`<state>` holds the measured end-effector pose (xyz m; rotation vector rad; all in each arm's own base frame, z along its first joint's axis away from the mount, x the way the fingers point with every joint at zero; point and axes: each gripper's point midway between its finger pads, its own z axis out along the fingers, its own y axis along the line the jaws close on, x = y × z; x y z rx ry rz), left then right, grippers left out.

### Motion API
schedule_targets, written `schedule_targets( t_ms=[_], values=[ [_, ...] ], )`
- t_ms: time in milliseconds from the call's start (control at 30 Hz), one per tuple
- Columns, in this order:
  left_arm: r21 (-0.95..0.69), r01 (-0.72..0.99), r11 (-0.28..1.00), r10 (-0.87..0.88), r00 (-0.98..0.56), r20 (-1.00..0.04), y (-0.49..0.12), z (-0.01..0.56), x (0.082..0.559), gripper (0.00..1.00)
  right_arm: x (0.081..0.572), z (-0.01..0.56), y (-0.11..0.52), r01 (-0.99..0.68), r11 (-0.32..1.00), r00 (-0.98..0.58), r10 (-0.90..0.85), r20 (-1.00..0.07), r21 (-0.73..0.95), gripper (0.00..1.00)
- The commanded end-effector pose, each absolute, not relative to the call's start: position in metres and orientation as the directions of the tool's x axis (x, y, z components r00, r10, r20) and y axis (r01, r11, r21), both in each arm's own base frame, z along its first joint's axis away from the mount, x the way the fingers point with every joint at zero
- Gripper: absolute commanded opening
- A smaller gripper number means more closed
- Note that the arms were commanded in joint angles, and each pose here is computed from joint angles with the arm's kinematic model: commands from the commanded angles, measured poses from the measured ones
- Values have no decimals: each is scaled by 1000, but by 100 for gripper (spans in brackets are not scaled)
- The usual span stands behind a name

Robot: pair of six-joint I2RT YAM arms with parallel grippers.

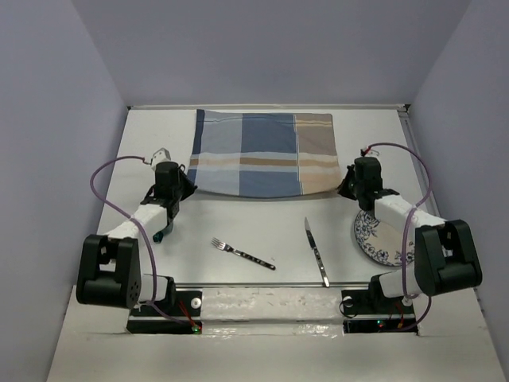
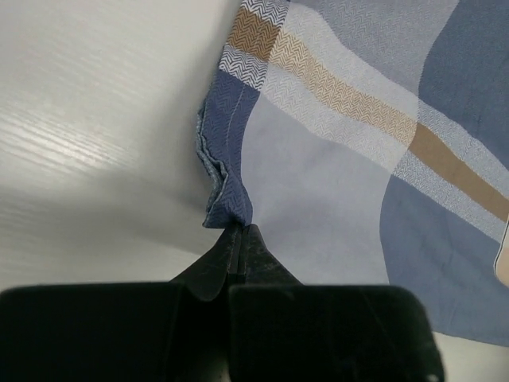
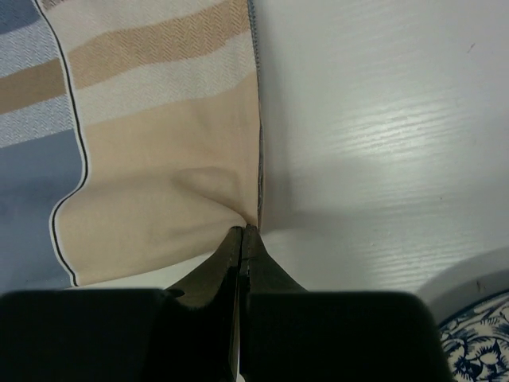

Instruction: Set the dinner table for one person

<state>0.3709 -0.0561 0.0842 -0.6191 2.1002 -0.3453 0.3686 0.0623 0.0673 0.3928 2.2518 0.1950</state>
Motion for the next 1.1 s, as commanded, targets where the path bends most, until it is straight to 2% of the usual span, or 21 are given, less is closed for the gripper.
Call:
schedule_targets(
  t_ms=[0,333,667,867,933,1067],
  values=[
    [-514,-274,813,-582,-378,-720,-53,104,365,0,361,76,65,204,918,-550,395,-736,340,0],
    [-521,-274,808,-588,-354,-727,-47,98,327,0,323,75,69,197,886,-537,455,-710,419,0],
    [-536,-245,808,-589,-350,-728,-50,94,310,0,314,73,67,209,878,-534,471,-702,431,0],
    [-550,-205,809,-586,-327,-741,-53,108,309,21,314,79,67,208,877,-526,474,-706,434,1],
    [-549,-191,813,-581,-321,-748,-55,114,310,31,314,84,66,208,875,-517,478,-710,438,2],
    [-555,-161,816,-576,-294,-763,-60,130,311,42,313,93,66,195,878,-511,471,-719,437,10]
  ],
)
